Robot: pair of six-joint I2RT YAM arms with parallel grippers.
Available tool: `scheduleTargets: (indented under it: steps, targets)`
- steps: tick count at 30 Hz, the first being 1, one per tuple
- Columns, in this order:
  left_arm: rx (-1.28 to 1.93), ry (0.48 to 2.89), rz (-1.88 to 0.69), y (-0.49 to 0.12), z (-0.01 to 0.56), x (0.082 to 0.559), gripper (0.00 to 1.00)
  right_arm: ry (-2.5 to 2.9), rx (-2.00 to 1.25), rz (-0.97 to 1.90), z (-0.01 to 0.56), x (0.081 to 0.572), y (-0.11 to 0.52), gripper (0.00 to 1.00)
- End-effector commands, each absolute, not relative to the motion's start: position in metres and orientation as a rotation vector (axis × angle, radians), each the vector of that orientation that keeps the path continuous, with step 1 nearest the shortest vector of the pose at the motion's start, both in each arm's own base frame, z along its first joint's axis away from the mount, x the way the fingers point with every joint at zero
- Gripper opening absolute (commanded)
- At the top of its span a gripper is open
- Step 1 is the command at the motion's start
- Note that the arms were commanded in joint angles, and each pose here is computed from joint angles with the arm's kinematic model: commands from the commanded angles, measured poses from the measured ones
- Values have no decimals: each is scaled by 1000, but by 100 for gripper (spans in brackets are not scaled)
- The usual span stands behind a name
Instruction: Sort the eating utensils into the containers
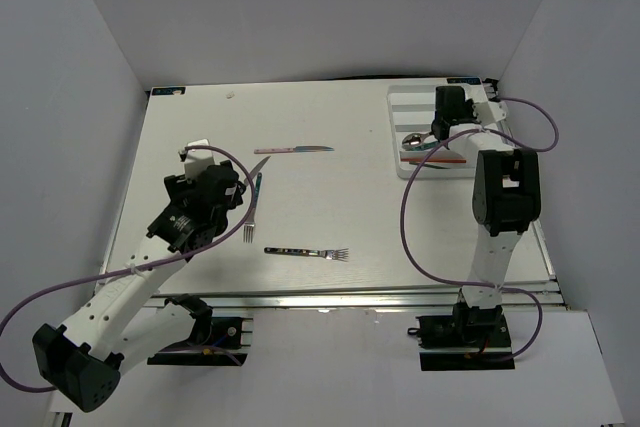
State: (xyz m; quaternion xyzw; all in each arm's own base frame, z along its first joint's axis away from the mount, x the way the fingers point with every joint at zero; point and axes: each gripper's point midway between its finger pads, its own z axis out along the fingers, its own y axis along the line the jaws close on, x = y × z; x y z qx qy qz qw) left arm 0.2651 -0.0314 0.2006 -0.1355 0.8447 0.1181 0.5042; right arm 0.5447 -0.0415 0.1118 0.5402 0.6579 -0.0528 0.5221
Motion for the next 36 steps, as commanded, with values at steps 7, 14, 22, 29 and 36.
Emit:
scheduleTargets:
  steps: [7,14,22,29,36]
  targets:
    - [-322,2026,264,-33,205,266,98,1462,1322,-49,144,548,-43,80]
    - [-336,2010,260,-31,209,265,98,1606,1037,51,208,552,-14,89]
    - [-434,1943,322,-12,222,257,98,1992,-539,502,234,472,246,89]
    - [-591,1797,352,17,250,237,98,2020,-1410,473,136,293,360,86]
    - [-620,1732,263,22,264,227,98,2037,-1804,533,79,198,391,71]
